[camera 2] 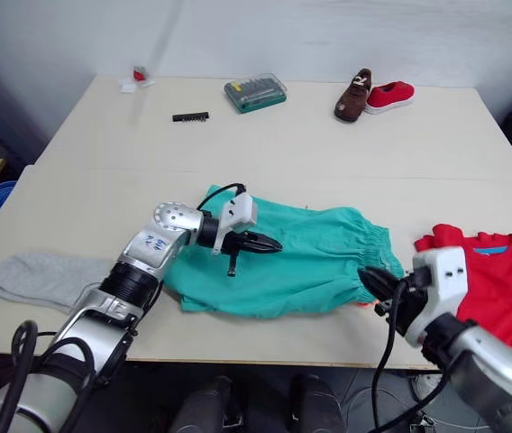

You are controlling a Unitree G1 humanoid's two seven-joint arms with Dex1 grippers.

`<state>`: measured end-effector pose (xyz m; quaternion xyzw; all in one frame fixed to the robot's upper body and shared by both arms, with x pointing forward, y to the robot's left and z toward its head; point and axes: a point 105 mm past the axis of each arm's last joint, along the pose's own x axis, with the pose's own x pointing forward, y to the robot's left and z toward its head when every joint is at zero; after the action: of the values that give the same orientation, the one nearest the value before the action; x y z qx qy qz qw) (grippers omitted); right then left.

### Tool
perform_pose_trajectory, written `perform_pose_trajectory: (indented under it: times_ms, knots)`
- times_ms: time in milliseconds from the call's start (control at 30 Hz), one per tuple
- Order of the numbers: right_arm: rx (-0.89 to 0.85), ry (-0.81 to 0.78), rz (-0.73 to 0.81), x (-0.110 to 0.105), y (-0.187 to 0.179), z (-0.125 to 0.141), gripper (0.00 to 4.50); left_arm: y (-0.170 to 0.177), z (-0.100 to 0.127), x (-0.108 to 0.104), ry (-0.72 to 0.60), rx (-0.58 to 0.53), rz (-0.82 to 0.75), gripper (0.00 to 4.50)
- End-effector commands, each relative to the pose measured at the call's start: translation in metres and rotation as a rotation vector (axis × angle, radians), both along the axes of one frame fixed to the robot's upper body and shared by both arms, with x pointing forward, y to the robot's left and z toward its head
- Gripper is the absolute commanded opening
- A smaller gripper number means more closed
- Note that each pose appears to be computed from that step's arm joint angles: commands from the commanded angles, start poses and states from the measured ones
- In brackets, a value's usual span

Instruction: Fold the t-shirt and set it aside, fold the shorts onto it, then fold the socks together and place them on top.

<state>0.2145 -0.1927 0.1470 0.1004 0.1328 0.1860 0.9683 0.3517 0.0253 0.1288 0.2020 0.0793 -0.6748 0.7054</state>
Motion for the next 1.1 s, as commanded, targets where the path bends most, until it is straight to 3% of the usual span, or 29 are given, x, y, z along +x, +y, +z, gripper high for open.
perform_pose_trajectory:
  times_ms: [33,300,533,667,933,1100]
  knots:
    - [0.058,0.057,-0.075,-0.026,0.005,-0.007,1.84,0.003,-0.012,0.006,-0.055,0.068,-0.025,0.0]
    - [0.314,0.216,-0.233,-0.039,0.001,-0.039,4.47,0.019,-0.017,0.002,-0.116,0.132,-0.079,0.0]
    - [0.531,0.24,-0.292,-0.015,0.0,-0.051,4.47,0.029,0.008,0.012,-0.136,0.091,-0.022,0.0]
    - [0.611,0.261,-0.265,0.002,0.011,-0.058,4.47,0.043,-0.004,0.009,-0.167,0.171,-0.028,0.0]
    - [0.685,0.255,-0.226,0.054,0.021,-0.058,4.47,0.047,-0.016,0.009,-0.158,0.189,0.001,0.0]
    - [0.656,0.251,-0.216,0.073,0.022,-0.058,4.47,0.057,-0.013,0.016,-0.156,0.186,0.055,0.0]
